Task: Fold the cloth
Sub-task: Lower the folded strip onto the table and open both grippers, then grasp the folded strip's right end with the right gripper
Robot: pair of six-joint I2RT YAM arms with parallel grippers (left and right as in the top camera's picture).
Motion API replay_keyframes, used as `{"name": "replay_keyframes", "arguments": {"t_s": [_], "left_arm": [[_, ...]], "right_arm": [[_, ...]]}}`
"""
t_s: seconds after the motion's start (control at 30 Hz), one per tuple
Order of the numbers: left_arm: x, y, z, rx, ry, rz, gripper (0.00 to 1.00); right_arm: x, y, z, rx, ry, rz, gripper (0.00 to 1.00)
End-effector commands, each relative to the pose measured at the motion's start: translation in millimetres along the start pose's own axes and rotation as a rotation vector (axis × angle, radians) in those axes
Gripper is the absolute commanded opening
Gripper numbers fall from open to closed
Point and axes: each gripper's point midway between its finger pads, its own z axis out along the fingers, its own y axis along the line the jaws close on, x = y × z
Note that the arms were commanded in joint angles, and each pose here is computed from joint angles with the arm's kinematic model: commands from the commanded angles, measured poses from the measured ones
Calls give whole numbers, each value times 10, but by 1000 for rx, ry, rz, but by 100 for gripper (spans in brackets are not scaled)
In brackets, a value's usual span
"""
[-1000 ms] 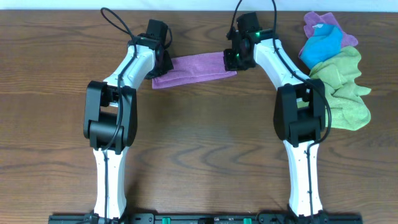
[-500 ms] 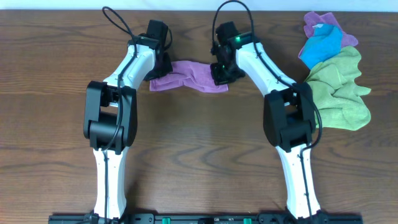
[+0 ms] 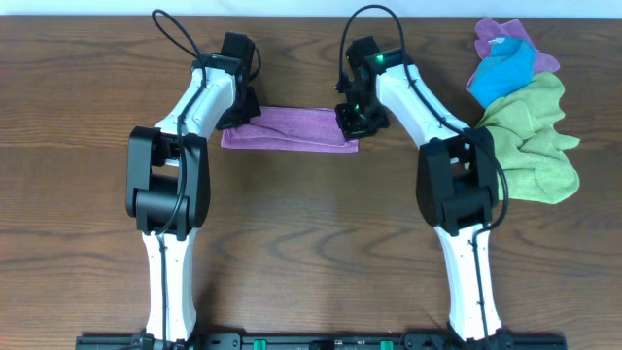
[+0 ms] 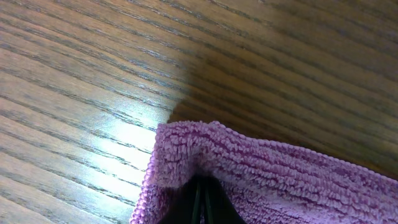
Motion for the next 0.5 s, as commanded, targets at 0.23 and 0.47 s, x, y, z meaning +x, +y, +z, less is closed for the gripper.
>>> {"name": "replay_keyframes", "arguments": {"t_s": [0.23,0.47], "left_arm": [[304,223,243,-77,125,5,6],[306,213,245,-71,126,5,6]], "right_arm": [[-192,-150,-1327,-168,-249,-65,71],[-139,-440,-1505,-559,-356,-47,87]]}}
